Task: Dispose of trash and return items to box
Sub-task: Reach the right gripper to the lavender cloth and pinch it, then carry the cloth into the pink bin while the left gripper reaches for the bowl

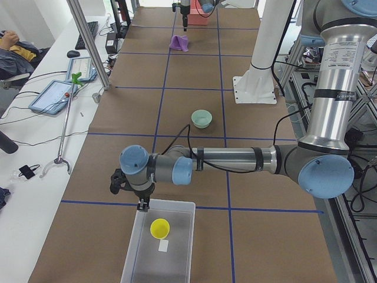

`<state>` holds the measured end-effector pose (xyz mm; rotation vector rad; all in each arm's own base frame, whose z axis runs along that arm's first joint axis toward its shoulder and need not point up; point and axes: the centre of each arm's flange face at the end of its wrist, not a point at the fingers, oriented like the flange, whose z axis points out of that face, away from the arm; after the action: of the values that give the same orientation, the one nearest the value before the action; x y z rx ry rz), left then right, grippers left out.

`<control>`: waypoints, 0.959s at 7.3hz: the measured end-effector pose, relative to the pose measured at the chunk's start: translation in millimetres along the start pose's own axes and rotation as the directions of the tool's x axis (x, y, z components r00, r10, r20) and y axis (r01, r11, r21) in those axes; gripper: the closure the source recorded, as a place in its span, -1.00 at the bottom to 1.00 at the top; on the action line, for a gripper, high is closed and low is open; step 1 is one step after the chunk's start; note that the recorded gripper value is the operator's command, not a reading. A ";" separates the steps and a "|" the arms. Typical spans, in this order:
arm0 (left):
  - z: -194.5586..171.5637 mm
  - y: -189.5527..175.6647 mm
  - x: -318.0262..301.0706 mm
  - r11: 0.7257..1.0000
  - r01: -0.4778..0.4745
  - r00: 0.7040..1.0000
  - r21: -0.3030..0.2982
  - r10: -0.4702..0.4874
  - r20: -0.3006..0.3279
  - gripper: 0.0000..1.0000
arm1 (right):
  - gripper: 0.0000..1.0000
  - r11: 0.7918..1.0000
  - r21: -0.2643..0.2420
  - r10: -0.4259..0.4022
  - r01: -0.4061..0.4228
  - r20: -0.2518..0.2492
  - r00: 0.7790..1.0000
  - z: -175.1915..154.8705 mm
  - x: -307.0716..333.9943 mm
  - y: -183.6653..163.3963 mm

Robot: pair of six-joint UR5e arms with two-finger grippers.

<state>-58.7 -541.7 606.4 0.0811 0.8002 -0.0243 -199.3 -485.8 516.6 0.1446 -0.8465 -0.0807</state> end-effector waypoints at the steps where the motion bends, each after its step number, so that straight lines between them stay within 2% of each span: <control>1: -14.8 -0.2 17.4 1.000 0.021 1.000 0.018 -0.021 -0.003 -0.37 | -1.00 1.000 0.019 0.014 -0.014 0.017 1.000 20.5 -3.2 -11.5; 2: -23.1 -0.6 30.4 0.999 0.034 0.999 0.031 -0.034 -0.008 -0.43 | -0.33 0.999 0.033 0.028 -0.029 0.033 0.999 38.4 -8.1 -23.5; 3: -27.6 0.9 50.2 0.998 0.053 0.999 0.040 -0.052 -0.016 -0.44 | 0.99 0.998 0.039 0.045 -0.047 0.041 0.998 47.7 -12.7 -30.5; 5: -16.6 16.9 113.8 0.994 0.108 0.993 0.022 -0.107 -0.040 -0.45 | 1.00 0.996 0.043 0.074 -0.077 0.053 0.996 50.0 -19.7 -35.6; 7: 9.5 37.5 169.2 0.989 0.151 0.986 -0.005 -0.151 -0.071 -0.46 | 1.00 0.995 0.053 0.079 -0.082 0.067 0.995 42.6 -27.0 -37.1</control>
<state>68.0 -503.6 493.9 0.0218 0.8764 -0.1654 -249.7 -523.0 518.6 0.1605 -0.9187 0.0137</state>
